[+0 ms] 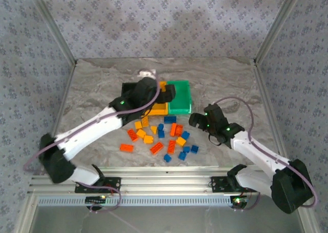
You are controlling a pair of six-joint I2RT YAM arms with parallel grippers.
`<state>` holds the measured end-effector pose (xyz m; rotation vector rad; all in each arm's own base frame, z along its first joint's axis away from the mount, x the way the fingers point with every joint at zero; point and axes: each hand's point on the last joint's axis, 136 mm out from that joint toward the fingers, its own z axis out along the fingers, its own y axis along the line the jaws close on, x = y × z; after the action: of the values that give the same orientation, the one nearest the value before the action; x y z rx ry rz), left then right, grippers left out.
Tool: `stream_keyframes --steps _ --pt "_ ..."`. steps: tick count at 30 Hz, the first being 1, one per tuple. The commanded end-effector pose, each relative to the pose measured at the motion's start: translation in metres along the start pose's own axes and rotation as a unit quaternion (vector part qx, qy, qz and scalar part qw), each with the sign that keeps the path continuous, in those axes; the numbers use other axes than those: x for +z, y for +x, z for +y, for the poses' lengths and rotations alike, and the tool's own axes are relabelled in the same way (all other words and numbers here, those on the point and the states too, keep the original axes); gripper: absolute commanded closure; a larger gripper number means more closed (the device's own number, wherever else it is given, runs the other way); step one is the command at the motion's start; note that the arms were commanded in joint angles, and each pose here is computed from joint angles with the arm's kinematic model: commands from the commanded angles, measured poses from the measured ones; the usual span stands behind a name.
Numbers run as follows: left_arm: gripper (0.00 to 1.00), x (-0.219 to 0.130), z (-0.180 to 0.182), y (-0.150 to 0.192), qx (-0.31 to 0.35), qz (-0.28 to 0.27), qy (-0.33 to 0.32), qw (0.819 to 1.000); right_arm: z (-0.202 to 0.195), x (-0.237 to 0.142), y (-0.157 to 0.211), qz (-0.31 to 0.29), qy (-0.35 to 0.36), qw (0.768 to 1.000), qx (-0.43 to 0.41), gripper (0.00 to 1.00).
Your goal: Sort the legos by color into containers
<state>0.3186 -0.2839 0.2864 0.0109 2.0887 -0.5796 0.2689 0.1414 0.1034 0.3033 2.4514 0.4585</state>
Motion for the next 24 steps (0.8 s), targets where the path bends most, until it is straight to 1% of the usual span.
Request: stream_keyframes --steps 1,5,10,18,24 --pt "0.0 -0.012 0.017 0.03 0.001 0.011 0.022 1.0 0.002 0.005 0.028 0.046 0.01 0.998 0.034 0.08" --pt "0.01 -0.032 0.046 0.055 -0.01 0.004 0.026 1.0 0.008 0.011 0.042 0.045 0.022 0.995 0.084 0.16" --pt "0.0 -0.042 0.072 0.075 -0.021 0.005 0.008 1.0 0.012 0.021 0.057 0.053 0.035 0.989 0.133 0.26" --pt "0.01 -0.047 0.095 0.091 -0.033 0.003 -0.017 0.999 0.028 0.034 0.06 0.059 0.054 0.989 0.127 0.3" --pt "0.0 -0.048 0.105 0.099 -0.036 0.009 -0.031 0.999 0.031 0.045 0.071 0.081 0.07 0.987 0.119 0.35"
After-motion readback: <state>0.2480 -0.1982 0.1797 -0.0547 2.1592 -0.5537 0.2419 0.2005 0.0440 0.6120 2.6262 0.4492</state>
